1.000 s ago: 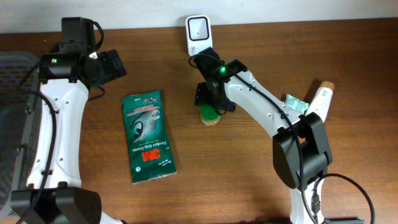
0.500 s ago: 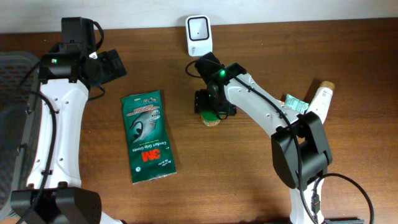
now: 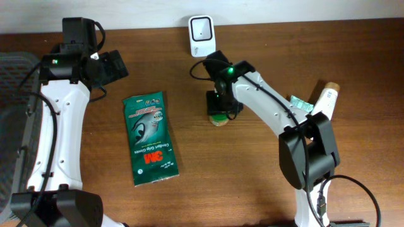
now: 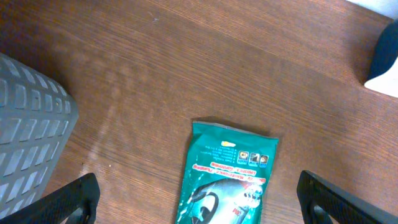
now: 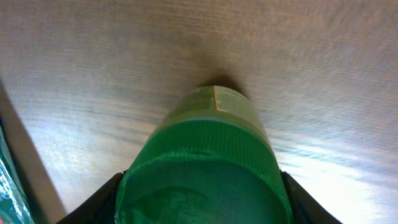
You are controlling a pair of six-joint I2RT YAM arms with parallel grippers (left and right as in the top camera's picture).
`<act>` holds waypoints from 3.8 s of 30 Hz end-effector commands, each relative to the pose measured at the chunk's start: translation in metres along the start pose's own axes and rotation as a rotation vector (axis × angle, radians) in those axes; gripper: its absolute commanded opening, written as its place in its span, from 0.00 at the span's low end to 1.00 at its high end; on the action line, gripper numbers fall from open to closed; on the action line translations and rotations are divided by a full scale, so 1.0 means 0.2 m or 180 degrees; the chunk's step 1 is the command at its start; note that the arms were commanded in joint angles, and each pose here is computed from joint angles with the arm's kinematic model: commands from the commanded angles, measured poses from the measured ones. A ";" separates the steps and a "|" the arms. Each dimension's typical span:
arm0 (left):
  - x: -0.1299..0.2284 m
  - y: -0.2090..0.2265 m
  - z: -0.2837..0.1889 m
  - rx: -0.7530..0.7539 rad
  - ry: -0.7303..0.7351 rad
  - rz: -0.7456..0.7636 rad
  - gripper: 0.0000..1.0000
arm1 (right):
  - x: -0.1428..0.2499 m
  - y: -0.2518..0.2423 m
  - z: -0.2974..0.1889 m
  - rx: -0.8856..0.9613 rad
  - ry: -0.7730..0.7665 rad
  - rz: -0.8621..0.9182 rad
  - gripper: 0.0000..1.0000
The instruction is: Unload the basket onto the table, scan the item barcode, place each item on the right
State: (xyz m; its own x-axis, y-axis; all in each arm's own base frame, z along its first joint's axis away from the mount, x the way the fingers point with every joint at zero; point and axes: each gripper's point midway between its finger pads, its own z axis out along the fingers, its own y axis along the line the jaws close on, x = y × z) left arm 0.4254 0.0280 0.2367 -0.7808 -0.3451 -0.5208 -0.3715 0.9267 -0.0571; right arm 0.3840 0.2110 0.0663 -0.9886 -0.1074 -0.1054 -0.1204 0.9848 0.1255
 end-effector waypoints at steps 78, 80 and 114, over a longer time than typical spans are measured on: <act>-0.02 0.00 -0.02 0.0020 -0.0040 0.0035 0.99 | -0.25 0.20 -0.39 -0.0398 -0.0500 -0.1107 0.98; -0.02 0.00 -0.02 0.0021 -0.0040 0.0035 0.99 | -0.24 0.21 -0.38 -0.0447 -0.0472 -0.1111 0.98; -0.02 0.00 -0.02 0.0020 -0.0040 0.0035 0.99 | -0.12 0.01 0.01 0.0287 0.0204 -0.0456 0.90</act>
State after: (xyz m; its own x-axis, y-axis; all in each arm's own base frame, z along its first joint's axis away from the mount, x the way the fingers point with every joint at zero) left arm 0.4254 0.0279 0.2367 -0.7809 -0.3452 -0.5207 -0.3714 0.9267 -0.0574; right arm 0.4102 0.2214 0.0780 -0.9621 -0.2611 -0.0792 -0.2660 0.9622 0.0590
